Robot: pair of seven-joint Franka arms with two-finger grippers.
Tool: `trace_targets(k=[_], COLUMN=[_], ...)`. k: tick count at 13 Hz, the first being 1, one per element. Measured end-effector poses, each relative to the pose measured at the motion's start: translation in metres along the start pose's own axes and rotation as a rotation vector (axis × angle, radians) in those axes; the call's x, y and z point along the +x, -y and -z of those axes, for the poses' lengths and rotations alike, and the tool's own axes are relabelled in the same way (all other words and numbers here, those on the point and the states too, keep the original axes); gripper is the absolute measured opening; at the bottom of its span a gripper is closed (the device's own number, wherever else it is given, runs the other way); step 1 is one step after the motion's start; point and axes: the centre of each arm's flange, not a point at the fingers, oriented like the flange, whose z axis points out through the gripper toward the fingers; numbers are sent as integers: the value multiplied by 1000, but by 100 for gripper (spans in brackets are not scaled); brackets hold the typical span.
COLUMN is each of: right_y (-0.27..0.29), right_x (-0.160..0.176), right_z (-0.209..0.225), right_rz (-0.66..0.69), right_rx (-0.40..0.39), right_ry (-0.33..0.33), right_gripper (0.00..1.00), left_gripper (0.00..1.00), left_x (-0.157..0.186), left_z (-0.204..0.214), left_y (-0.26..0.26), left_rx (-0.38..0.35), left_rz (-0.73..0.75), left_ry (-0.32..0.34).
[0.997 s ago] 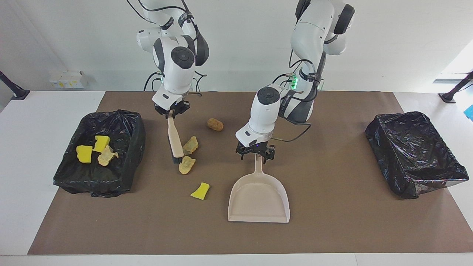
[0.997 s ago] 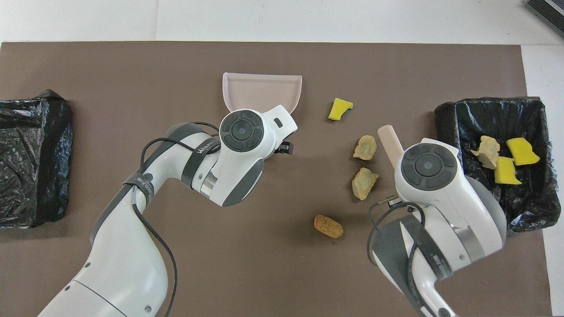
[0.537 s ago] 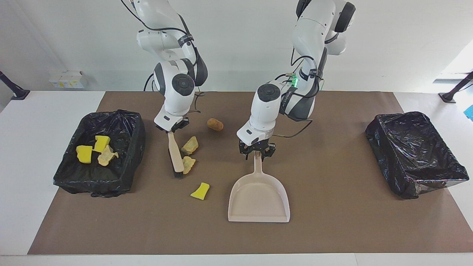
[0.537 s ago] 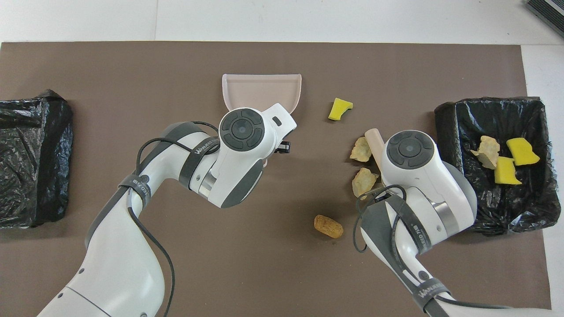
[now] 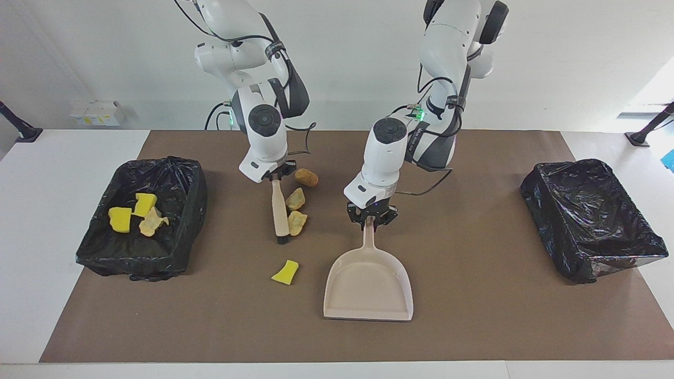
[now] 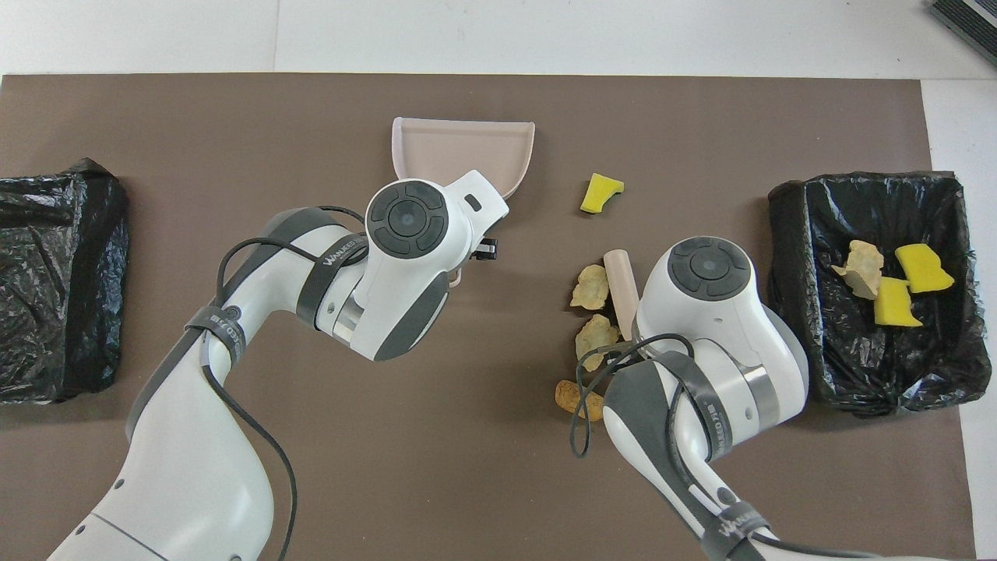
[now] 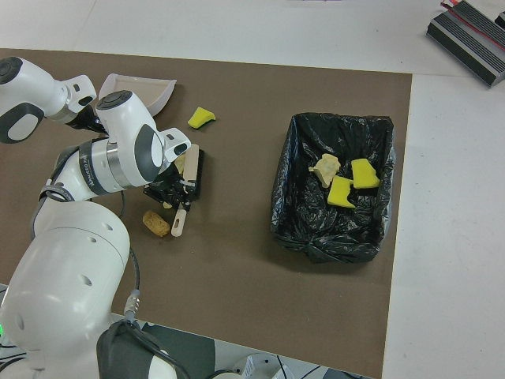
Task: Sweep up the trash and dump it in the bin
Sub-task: 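Sweep the tan scraps with the right gripper's brush toward the left gripper's dustpan, then hold the dustpan low with the left gripper while the right gripper sweeps scraps in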
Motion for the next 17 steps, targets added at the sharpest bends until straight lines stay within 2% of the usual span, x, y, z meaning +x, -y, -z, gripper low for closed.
trace_targets(k=[2, 4, 6, 8, 12, 15, 17], right_y=[2, -7, 8, 31, 59, 79, 82], right_x=[-12, -43, -84, -113, -115, -104, -92], right_z=[19, 51, 64, 52, 2, -21, -27], right_rz=[-94, -179, -228, -280, -418, -442, -424], right_rx=[-14, -47, -85, -46, 32, 71, 108], right_ry=[17, 65, 95, 121, 126, 114, 93], right_gripper=[26, 26, 26, 26, 26, 26, 26], left_gripper=[33, 33, 33, 33, 33, 33, 33], left_x=[12, 21, 22, 17, 8, 3, -4], left_z=[11, 20, 25, 32, 46, 44, 36], left_y=[33, 66, 95, 123, 165, 174, 172], left_rx=[16, 30, 41, 35, -27, -50, -26], left_rz=[-98, -257, -464, -647, -1023, -1246, -1378], left_ry=[-2, 9, 66, 155, 277, 291, 267])
